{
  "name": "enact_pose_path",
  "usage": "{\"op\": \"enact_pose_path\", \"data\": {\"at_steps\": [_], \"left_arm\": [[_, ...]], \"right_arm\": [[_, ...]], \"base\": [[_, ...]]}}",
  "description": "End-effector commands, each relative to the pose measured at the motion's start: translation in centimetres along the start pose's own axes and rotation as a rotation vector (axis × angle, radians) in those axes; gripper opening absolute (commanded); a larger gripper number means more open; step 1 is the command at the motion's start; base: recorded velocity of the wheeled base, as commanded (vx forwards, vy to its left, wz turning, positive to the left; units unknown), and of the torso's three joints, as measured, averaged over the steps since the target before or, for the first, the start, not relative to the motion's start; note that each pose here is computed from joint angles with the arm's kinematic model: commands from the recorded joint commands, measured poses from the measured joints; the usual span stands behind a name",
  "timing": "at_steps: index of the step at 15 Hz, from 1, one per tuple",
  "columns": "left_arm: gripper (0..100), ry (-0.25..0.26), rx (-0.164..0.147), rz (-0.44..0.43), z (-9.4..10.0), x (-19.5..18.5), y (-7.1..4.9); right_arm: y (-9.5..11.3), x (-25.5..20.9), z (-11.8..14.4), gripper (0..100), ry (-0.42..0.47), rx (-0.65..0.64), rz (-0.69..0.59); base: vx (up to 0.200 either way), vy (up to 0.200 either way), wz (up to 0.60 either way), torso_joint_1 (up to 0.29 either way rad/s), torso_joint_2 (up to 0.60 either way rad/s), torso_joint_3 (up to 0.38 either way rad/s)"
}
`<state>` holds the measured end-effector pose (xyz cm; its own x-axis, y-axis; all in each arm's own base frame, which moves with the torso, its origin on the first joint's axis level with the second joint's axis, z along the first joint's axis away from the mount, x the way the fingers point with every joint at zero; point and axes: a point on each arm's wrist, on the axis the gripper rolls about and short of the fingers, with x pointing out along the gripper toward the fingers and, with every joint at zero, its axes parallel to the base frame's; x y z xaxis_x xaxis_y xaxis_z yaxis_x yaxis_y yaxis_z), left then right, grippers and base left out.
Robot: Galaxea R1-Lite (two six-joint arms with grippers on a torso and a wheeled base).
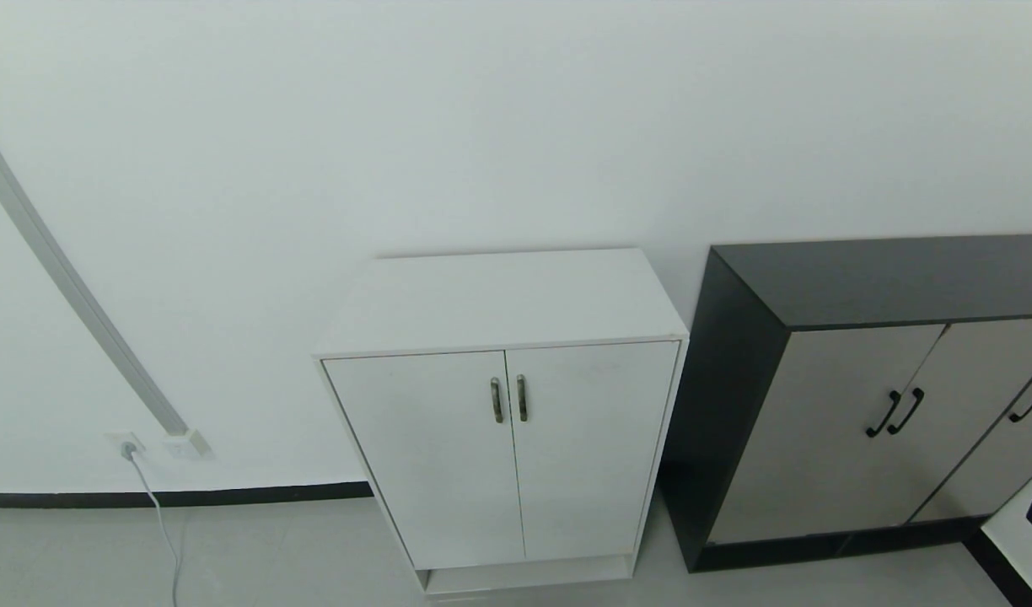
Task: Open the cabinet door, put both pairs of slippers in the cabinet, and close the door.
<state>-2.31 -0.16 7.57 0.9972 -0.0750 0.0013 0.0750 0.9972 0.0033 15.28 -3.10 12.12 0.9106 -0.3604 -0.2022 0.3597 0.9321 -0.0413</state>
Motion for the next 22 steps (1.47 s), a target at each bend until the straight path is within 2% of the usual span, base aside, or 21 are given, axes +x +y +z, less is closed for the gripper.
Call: {"op": "enact_pose_path", "data": {"at_steps": [1,6,12,17,20,22], "left_arm": [[0,0.001,0.000,0.000,0.0,0.0,0.0],[0,0.001,0.000,0.000,0.0,0.0,0.0],[0,0.001,0.000,0.000,0.0,0.0,0.0],[0,0.001,-0.002,0.000,0.0,0.0,0.0],[0,0.001,0.000,0.000,0.0,0.0,0.0],[0,0.001,-0.002,0.000,0.0,0.0,0.0]], "right_arm": [[-0.7,-2.5,0.2,0,-0.041,0.007,-0.011],[-1.5,-7.4,0.5,0,-0.028,0.004,0.055],[-2.1,-12.0,-2.4,0,0.079,-0.010,0.175],[-2.1,-12.7,-6.3,0,0.185,-0.025,0.219],[-2.1,-13.0,-6.7,0,0.175,-0.031,0.256],[-2.1,-13.4,-7.3,0,0.210,-0.049,0.332]], "base": [[0.000,0.000,0.00,0.000,0.00,0.000],[0.000,0.000,0.00,0.000,0.00,0.000],[0.000,0.000,0.00,0.000,0.00,0.000],[0.000,0.000,0.00,0.000,0.00,0.000],[0.000,0.000,0.00,0.000,0.00,0.000],[0.000,0.000,0.00,0.000,0.00,0.000]]}}
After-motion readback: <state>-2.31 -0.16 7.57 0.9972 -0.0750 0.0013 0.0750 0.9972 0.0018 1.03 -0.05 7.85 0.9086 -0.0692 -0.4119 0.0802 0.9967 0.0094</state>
